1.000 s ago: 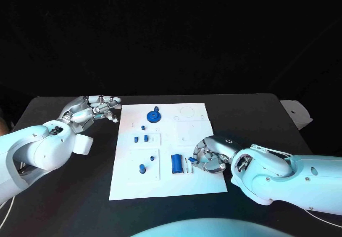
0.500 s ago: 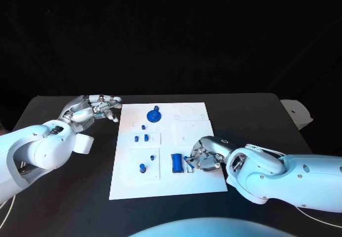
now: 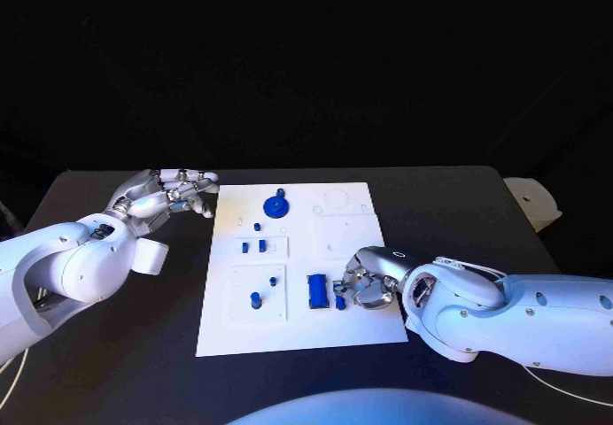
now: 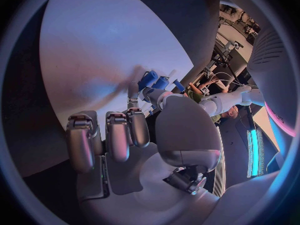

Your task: Assemble the parts on the task board

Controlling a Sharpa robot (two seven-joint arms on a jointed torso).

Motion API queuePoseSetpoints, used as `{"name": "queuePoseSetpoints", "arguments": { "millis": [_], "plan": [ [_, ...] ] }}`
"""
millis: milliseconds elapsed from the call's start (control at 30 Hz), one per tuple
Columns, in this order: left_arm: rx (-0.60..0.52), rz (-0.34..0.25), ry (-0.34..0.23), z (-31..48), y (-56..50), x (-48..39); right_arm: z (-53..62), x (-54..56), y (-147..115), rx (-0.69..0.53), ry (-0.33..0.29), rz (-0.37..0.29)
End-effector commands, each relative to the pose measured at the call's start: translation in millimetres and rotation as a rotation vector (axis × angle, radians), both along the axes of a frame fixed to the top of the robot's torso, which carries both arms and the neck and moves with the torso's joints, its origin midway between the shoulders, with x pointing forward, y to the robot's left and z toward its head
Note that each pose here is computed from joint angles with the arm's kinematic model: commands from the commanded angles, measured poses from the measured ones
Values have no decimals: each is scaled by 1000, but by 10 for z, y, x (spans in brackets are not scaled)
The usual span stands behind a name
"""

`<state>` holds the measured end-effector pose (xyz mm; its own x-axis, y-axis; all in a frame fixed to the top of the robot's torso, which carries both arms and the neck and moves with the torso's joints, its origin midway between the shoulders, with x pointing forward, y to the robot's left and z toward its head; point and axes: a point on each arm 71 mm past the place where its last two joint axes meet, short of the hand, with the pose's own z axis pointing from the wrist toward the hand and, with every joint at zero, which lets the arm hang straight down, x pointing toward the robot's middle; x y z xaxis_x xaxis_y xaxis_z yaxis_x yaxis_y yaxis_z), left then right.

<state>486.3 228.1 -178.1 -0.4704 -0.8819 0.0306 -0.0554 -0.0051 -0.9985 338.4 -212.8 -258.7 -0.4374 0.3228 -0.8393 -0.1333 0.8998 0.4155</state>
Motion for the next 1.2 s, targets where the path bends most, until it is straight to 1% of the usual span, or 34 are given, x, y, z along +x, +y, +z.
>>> {"name": "queuePoseSetpoints", "arguments": {
  "millis": [33, 267, 667, 967, 1067, 1200],
  "plan": [
    [-3, -19, -4, 9, -22, -11, -31, -11, 11, -33, 22, 14],
    [-3, -18, -4, 9, -19, -12, -26, -12, 13, -35, 12, 15],
    [-2, -17, -4, 8, -17, -10, 9, -3, -6, 0, -27, -6],
    [-1, -16, -4, 7, -17, -8, 84, -13, -39, 75, -82, -6],
    [0, -16, -5, 7, -16, -7, 93, -31, -58, 88, -70, 10],
    [0, -17, -5, 7, -20, -8, 72, -72, -114, 73, -15, 48]
  ]
}}
